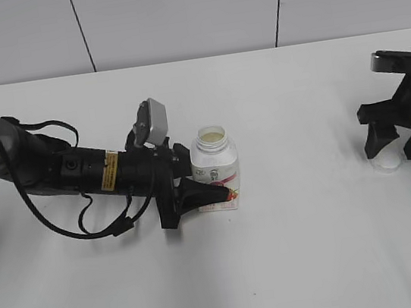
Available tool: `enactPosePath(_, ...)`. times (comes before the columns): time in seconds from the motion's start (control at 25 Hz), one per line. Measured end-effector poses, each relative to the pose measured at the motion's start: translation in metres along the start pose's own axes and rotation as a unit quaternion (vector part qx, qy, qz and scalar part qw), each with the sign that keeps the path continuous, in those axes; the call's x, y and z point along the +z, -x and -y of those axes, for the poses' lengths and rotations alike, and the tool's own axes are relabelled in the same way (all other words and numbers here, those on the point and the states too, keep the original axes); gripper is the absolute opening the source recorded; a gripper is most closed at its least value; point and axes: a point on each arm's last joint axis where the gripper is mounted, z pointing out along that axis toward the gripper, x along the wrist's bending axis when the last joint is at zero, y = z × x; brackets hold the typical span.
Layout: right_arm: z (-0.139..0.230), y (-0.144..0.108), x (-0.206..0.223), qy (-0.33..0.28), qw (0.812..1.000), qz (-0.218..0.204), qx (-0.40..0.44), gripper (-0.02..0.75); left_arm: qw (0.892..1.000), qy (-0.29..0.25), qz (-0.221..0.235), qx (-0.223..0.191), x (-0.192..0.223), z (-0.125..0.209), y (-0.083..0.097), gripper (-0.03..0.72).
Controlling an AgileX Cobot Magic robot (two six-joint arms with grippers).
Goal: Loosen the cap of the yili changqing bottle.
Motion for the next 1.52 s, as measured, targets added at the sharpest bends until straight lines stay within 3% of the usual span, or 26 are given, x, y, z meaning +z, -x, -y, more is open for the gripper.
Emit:
enactPosePath(0.56, -0.007, -0.006, -0.024, 0.015, 1.0, -0.009, -0.005, 0.529, 1.0, -0.002, 0.003, 0.001, 0.0, 0.0, 0.001, 0.382)
enactPosePath(0.8, -0.009, -0.008, -0.027, 0.016, 1.0, -0.014, -0.003, 0.529, 1.0, -0.018, 0.016, 0.005, 0.001, 0.006, 0.004, 0.577)
enactPosePath(0.92, -0.009, -0.008, -0.027, 0.015, 1.0, -0.015, -0.003, 0.529, 1.0, -0.011, 0.023, 0.003, 0.001, 0.006, 0.006, 0.607)
enactPosePath(1.2, -0.009, -0.008, -0.027, 0.014, 1.0, -0.016, -0.001, 0.529, 1.0, 0.0, 0.017, 0.011, -0.002, -0.005, 0.005, 0.607)
enactPosePath(1.52, -0.008, -0.01, -0.029, -0.001, 1.0, -0.022, -0.001, 0.529, 0.999, 0.019, -0.001, 0.045, -0.017, -0.043, 0.005, 0.591)
